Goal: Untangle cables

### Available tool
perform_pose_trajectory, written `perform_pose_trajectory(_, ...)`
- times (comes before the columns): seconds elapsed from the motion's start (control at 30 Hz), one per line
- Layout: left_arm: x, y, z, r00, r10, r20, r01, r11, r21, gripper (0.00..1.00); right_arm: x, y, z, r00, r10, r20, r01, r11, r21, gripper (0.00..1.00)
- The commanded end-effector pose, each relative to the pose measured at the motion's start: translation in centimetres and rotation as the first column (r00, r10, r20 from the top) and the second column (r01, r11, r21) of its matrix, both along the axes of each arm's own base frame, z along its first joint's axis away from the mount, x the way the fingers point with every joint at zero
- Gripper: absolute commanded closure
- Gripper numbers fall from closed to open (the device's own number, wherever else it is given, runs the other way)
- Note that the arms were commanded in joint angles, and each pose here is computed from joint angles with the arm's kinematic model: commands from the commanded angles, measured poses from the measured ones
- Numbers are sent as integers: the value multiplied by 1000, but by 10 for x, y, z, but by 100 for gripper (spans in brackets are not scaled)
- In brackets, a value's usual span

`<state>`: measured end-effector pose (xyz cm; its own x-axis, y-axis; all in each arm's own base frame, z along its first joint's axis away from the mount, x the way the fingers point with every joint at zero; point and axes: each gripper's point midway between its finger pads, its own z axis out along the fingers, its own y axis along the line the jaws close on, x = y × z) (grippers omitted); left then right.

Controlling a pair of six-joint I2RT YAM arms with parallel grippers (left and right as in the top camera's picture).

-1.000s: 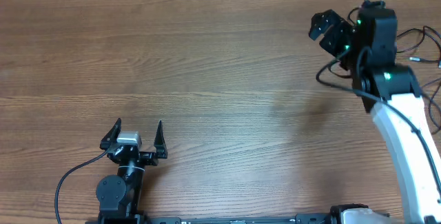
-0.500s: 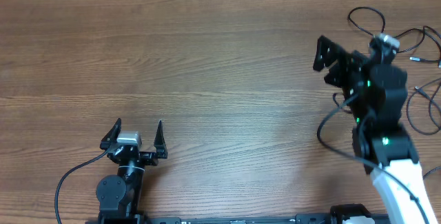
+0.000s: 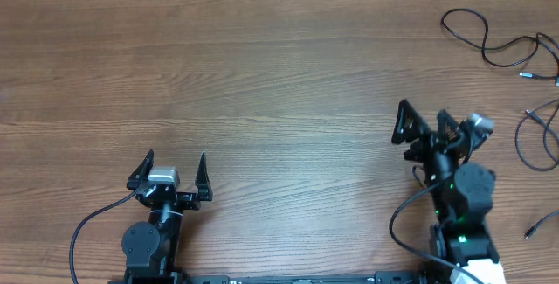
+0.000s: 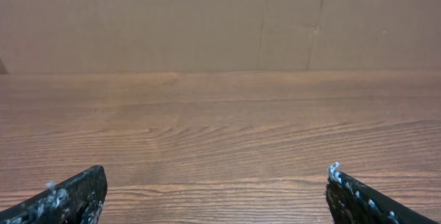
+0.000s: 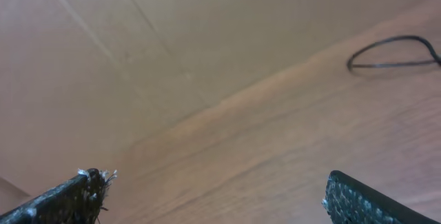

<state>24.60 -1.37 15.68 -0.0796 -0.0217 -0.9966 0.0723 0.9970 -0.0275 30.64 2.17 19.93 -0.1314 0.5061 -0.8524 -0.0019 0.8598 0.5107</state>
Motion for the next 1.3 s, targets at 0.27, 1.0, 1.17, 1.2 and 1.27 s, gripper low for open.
perform_pose_trajectory(0.27,0,3,0,1000,16,3,-16,1000,1,0,-25,-10,-47,999,-49,-10,49,999,-16,0)
perform_pose_trajectory(1.0,0,3,0,1000,16,3,-16,1000,1,0,-48,-13,-35,997,-36,67,47,985,-168,0)
perform_pose_trajectory(1.17,0,3,0,1000,16,3,-16,1000,1,0,-56,-13,-37,997,-27,67,42,970,-241,0)
perform_pose_trajectory(1.2,0,3,0,1000,16,3,-16,1000,1,0,-58,-13,-37,997,-22,70,40,966,-255,0)
perform_pose_trajectory(1.27,0,3,0,1000,16,3,-16,1000,1,0,-60,-6,-26,993,27,118,10,953,-302,0)
